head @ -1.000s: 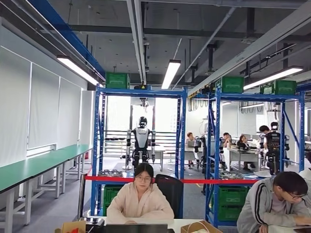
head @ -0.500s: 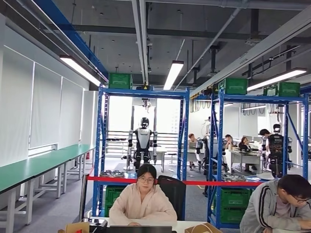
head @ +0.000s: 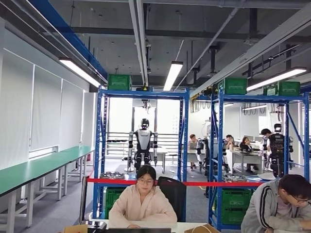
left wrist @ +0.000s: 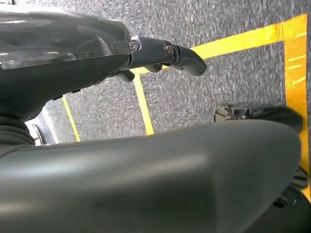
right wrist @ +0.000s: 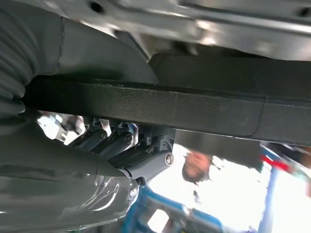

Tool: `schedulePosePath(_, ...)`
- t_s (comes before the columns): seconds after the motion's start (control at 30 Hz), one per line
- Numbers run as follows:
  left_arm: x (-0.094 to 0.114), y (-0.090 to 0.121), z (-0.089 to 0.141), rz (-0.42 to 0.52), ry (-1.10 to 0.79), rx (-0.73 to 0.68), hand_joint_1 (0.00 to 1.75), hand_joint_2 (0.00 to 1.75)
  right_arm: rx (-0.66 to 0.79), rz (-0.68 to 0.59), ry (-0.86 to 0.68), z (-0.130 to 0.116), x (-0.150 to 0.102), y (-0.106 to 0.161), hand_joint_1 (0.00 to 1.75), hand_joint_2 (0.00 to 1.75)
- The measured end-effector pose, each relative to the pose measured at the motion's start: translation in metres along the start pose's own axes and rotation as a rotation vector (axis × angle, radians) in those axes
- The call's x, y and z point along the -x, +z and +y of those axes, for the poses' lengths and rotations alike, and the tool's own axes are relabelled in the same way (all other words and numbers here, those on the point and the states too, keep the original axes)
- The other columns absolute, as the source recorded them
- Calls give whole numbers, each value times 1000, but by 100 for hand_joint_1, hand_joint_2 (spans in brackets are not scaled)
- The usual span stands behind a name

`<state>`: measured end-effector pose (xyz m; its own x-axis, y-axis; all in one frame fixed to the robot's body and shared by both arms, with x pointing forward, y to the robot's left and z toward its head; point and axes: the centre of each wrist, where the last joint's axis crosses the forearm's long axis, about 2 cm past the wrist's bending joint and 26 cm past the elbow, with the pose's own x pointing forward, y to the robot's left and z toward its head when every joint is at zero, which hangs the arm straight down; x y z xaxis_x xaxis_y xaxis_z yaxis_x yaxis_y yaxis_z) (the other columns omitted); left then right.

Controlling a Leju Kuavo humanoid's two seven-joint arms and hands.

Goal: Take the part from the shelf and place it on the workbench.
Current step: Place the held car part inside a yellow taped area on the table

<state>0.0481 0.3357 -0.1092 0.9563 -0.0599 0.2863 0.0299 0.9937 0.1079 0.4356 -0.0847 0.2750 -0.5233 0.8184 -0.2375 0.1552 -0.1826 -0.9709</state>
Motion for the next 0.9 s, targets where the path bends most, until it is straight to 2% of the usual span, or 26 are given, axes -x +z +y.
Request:
schedulePosePath(0.1, -1, 0, 1, 1, -2, -1, 0, 175, -62, 56, -44, 5, 10, -4, 175, 175)
schedulePosePath(0.37, 1, 0, 6, -3, -21, 0, 0, 175, -212, 142, -147, 42, 31, 6, 175, 175)
schedulePosePath(0.77, 2, 0, 8, -7, -33, -6, 0, 175, -249, 83, -285, 79, 42, 24, 175, 175)
schedulePosePath(0.9, 2, 0, 8, -27, -52, -7, 0, 175, -240, 79, -312, 81, 47, 26, 0, 0)
